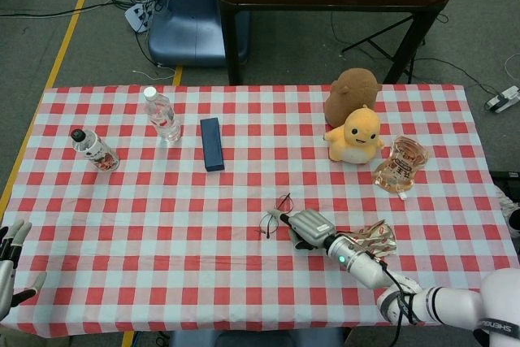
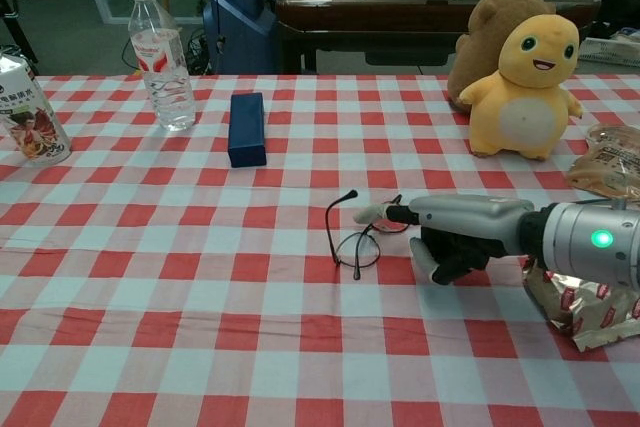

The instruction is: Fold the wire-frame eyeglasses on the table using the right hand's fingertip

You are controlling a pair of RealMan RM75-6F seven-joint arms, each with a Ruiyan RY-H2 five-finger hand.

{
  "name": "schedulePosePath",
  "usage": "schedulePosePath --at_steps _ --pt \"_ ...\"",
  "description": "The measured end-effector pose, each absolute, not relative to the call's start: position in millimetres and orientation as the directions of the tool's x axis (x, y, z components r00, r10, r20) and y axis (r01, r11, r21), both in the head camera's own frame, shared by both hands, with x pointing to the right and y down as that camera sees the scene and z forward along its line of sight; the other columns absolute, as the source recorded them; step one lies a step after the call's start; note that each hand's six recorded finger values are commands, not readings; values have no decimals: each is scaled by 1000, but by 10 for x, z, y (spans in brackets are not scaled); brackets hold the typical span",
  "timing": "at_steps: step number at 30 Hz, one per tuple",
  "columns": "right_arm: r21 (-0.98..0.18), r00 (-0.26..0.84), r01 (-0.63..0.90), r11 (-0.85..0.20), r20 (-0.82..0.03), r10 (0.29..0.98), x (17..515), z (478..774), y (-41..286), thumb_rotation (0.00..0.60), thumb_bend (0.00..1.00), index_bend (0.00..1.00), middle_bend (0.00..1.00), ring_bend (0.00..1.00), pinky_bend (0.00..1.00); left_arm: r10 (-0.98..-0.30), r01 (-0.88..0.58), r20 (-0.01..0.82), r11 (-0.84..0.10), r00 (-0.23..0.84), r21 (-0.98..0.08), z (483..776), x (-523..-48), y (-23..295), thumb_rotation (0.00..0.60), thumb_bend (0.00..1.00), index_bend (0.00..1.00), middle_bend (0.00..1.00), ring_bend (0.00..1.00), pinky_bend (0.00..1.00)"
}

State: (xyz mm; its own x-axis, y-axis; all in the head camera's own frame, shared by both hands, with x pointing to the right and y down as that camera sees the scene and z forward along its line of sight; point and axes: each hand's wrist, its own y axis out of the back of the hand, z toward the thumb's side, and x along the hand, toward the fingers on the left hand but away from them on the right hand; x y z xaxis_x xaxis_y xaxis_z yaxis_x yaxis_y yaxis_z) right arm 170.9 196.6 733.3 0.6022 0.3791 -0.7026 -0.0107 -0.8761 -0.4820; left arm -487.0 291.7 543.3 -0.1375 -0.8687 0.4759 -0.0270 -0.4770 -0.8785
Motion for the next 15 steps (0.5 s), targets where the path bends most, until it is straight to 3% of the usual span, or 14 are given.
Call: schedulePosePath --at_steps 9,15 --pt "-597 664 71 -799 -569 484 1737 6810 1854 600 896 0 1000 1000 1000 -870 -23 476 -477 -131 -879 5432 -4846 2912 600 284 0 0 0 0" --pt "-655 721 105 -748 -469 511 1678 6479 1868 600 896 0 1000 1000 1000 -871 -20 473 -475 -131 -880 5421 -4835 2903 600 285 0 0 0 0"
